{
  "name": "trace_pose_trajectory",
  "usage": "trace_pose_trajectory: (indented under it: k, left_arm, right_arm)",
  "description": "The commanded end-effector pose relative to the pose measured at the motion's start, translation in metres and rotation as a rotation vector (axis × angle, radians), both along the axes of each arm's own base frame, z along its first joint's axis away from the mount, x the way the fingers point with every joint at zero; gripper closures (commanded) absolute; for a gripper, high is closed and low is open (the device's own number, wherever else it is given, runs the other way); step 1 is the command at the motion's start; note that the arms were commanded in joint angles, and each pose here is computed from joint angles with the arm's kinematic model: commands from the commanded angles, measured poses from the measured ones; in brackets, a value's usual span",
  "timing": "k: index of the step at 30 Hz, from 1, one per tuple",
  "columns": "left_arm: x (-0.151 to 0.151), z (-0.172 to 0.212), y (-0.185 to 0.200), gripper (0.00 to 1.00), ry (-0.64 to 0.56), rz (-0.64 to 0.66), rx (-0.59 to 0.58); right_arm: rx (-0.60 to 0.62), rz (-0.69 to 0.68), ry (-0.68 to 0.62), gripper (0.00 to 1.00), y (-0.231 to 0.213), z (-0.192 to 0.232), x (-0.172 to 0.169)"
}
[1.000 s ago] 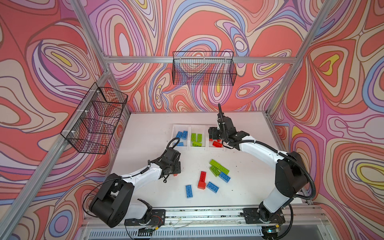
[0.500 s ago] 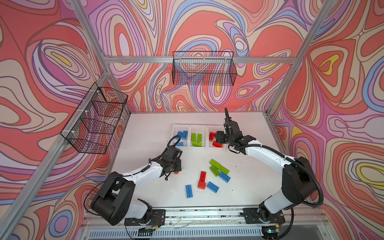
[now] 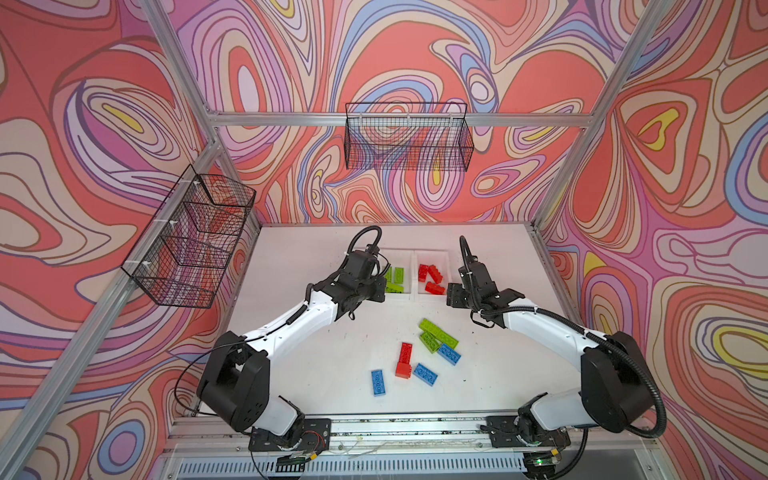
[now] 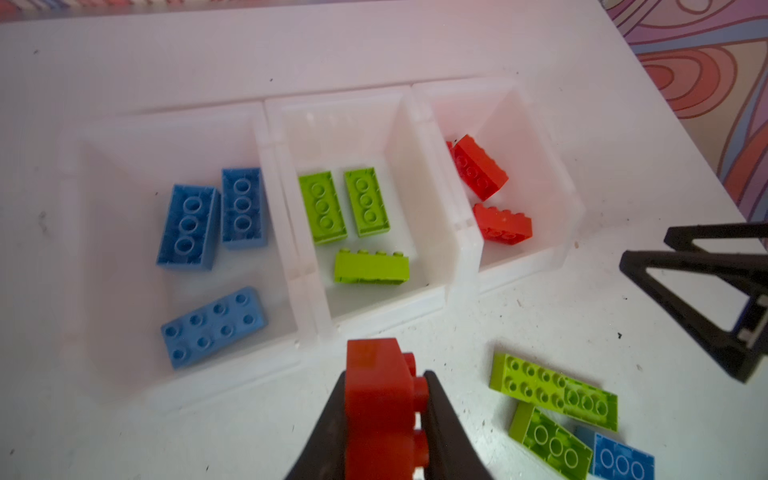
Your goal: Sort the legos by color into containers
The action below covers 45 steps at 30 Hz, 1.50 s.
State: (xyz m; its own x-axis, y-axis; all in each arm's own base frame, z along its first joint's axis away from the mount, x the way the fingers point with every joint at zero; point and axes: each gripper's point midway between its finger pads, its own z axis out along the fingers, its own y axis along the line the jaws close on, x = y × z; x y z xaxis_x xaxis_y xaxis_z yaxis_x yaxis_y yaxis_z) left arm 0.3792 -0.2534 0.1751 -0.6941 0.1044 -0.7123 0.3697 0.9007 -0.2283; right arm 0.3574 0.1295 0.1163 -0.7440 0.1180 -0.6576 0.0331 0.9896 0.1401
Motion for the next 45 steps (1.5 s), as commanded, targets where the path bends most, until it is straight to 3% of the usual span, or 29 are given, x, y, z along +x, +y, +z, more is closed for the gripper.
trace_pose_trajectory:
  k: [1, 8, 14, 15, 20, 25, 31, 38, 45]
  left_arm:
    - [0.022, 0.015, -0.044, 0.77, -0.072, -0.106, -0.029]
    - [0.055, 0.007, -0.128, 0.75, -0.073, -0.245, -0.095]
    - [0.076, -0.02, -0.156, 0.72, -0.036, -0.256, -0.105]
    - [0.077, -0.022, -0.159, 0.69, -0.028, -0.261, -0.113]
    - [0.083, -0.016, -0.161, 0.35, -0.047, -0.238, -0.13]
    - [0.087, 0.014, -0.137, 0.29, -0.134, -0.19, -0.083]
    - [0.082, 0.047, -0.069, 0.29, -0.208, -0.074, -0.081]
    - [0.059, 0.048, 0.019, 0.3, -0.216, 0.07, -0.033]
    - [0.037, 0.036, 0.057, 0.3, -0.196, 0.132, -0.002]
  right_arm:
    - [0.016, -0.04, 0.018, 0.24, -0.009, -0.004, -0.009]
    - [-0.008, -0.066, 0.04, 0.24, -0.022, -0.013, -0.027]
    - [-0.009, -0.096, 0.027, 0.24, -0.032, -0.01, -0.04]
    - [-0.006, -0.089, 0.035, 0.24, -0.032, -0.011, -0.042]
    - [0.002, -0.015, 0.115, 0.22, -0.022, -0.032, -0.053]
    - [0.018, 0.116, 0.17, 0.2, 0.006, -0.041, -0.056]
    - [-0.075, 0.254, 0.156, 0.22, 0.044, -0.04, -0.055]
    - [-0.168, 0.375, 0.17, 0.24, 0.076, -0.051, -0.046]
    - [-0.185, 0.478, 0.183, 0.22, 0.1, -0.058, -0.046]
